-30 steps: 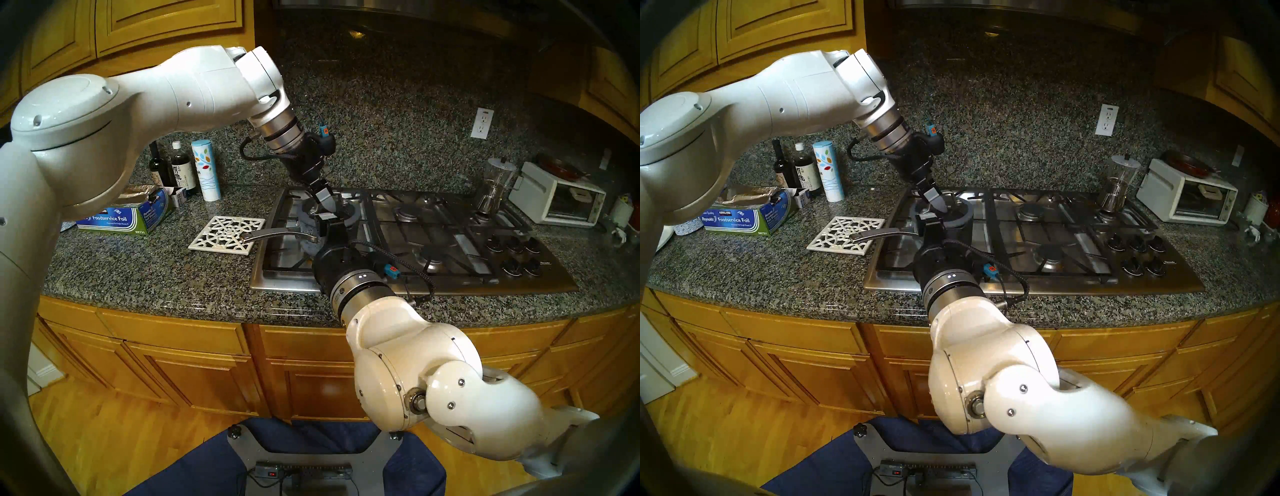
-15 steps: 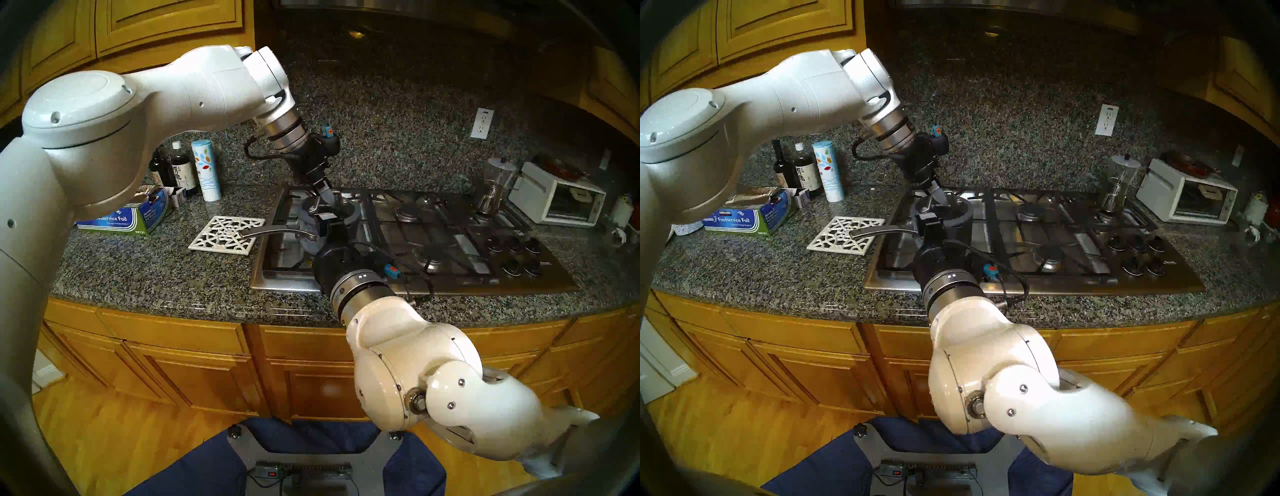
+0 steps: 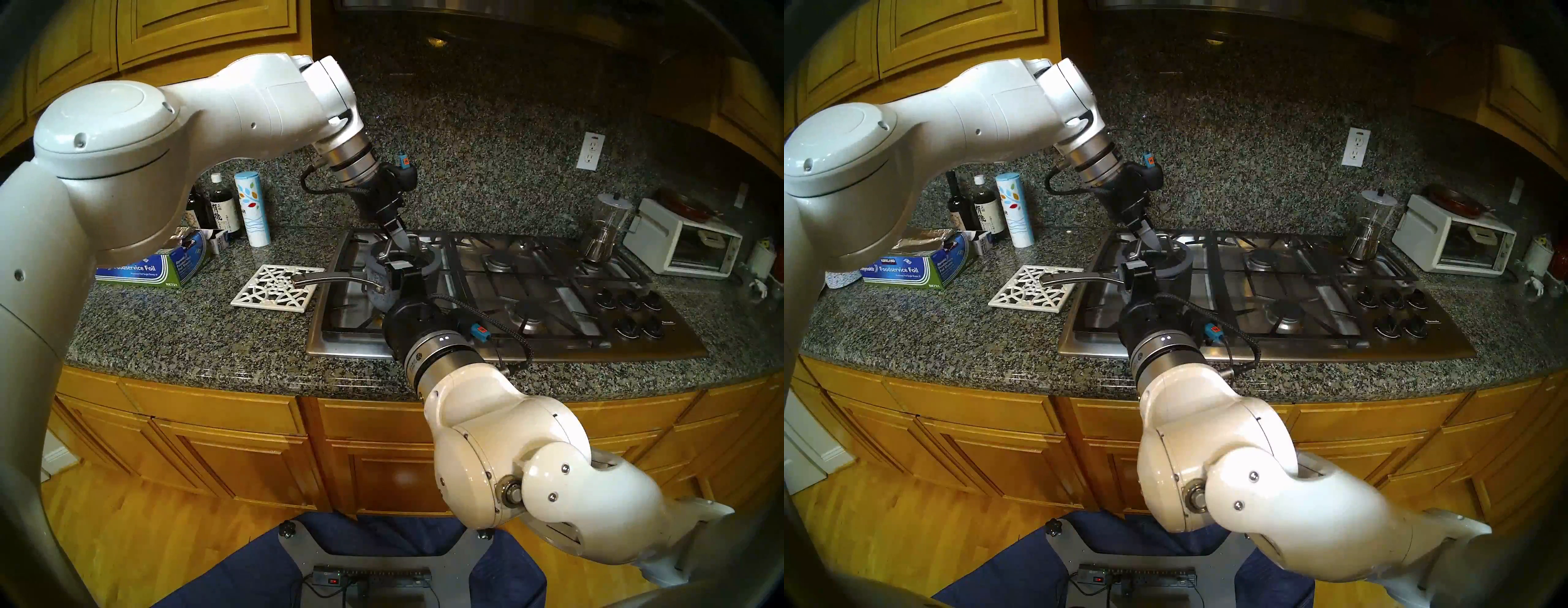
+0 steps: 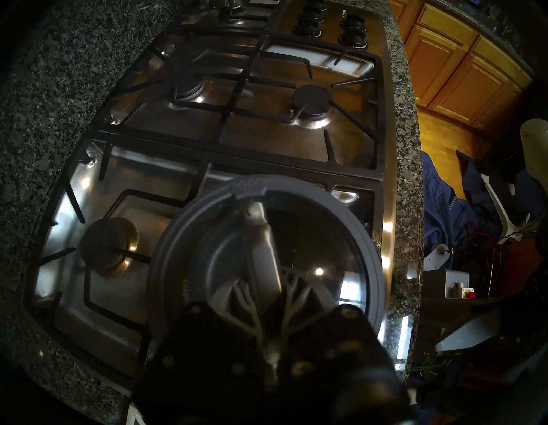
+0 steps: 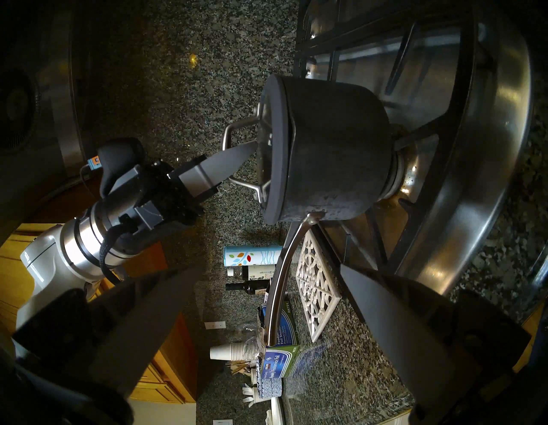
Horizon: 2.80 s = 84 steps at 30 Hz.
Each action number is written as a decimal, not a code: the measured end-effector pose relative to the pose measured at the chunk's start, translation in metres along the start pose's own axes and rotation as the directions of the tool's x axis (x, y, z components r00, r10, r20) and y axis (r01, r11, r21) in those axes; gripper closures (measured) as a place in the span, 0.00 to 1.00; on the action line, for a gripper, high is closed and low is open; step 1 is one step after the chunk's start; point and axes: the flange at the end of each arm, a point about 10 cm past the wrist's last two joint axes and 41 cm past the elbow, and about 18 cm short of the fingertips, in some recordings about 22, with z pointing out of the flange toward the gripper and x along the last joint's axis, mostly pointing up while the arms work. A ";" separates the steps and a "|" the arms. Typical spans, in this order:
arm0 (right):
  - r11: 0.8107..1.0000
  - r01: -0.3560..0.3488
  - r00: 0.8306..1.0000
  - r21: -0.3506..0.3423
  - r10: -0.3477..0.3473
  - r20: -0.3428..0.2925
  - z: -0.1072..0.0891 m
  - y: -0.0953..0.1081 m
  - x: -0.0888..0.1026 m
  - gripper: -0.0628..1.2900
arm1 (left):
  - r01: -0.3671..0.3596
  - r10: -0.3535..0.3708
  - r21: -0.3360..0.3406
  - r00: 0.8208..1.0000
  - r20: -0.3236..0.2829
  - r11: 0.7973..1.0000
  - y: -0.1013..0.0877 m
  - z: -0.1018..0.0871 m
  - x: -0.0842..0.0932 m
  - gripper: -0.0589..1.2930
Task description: Pick up the pot, put it on the stove, take off the pot lid
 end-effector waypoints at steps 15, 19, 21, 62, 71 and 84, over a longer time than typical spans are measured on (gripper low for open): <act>1.000 0.000 1.000 0.000 0.000 0.000 0.000 0.000 0.000 0.05 | 0.006 -0.006 -0.003 1.000 0.013 1.000 0.009 -0.001 0.004 0.96; 1.000 0.000 1.000 0.000 0.000 0.000 0.000 0.000 0.000 0.05 | 0.009 -0.008 -0.004 1.000 0.012 1.000 0.011 -0.002 0.004 0.96; 1.000 0.000 1.000 0.000 0.000 0.000 0.000 0.000 0.000 0.05 | 0.009 -0.009 -0.006 1.000 0.012 1.000 0.012 -0.003 0.004 0.96; 1.000 0.000 1.000 -0.001 0.000 0.000 0.000 0.000 0.000 0.05 | 0.000 0.001 0.059 1.000 -0.030 0.998 0.004 -0.043 0.012 0.96; 1.000 0.000 1.000 -0.001 0.000 0.000 0.000 0.000 0.000 0.05 | 0.009 -0.005 0.090 0.999 -0.047 0.996 0.000 -0.061 0.011 0.96; 1.000 0.000 1.000 -0.001 0.000 0.000 0.000 0.000 0.000 0.05 | 0.036 -0.028 0.123 0.997 -0.067 0.992 -0.011 -0.083 -0.006 0.96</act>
